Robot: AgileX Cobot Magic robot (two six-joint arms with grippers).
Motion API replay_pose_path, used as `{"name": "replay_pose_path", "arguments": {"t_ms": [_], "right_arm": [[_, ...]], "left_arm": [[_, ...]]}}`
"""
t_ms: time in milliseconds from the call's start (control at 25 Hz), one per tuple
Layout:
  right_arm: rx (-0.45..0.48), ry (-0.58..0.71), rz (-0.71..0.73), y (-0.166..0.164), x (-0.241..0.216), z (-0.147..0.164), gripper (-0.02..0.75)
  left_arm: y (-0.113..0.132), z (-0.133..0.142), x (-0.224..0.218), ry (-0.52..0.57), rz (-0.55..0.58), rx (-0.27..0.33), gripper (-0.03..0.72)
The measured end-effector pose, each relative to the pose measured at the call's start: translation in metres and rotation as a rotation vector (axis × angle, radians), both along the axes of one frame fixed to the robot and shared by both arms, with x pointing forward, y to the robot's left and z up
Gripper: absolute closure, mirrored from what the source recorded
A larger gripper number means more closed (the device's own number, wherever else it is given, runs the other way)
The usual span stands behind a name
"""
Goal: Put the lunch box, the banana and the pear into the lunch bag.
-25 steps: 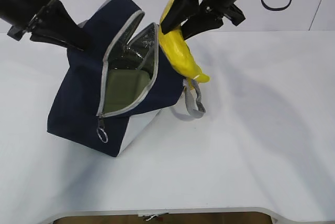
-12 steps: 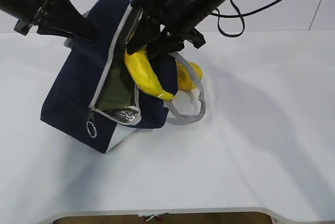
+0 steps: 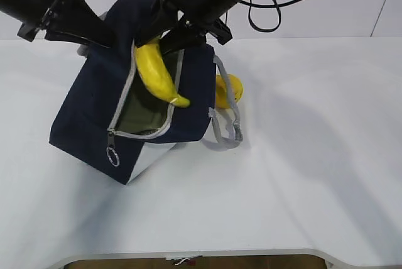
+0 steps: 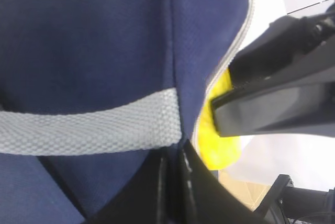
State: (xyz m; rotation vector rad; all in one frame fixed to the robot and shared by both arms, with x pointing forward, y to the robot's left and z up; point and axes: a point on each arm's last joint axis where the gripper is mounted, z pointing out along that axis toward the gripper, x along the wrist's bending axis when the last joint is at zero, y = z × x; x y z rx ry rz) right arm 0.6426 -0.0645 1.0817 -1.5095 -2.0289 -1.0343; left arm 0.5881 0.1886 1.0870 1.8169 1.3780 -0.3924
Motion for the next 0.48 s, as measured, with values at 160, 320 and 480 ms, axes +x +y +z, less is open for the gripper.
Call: {"name": "replay_pose_path", "arguments": {"t_ms": [160,320,480], "right_arm": [[0.015,0.002,-0.033,0.003,0.0081,-0.0106,0.449],[0.017,-0.019,-0.053,0.0038,0.0106,-0.0109,0.398],[0.017,-0.026,-0.059,0.0037,0.0114,-0.0106,0.243]], "left_arm": [[0.0,0.0,0.0,0.0,0.0,0.0,0.694],[-0.0003,0.0003,-0.0001,0.0,-0.002,-0.004,0.694],[-0.0003,0.0002,-0.0005,0.002,-0.005,-0.004,0.694]]}}
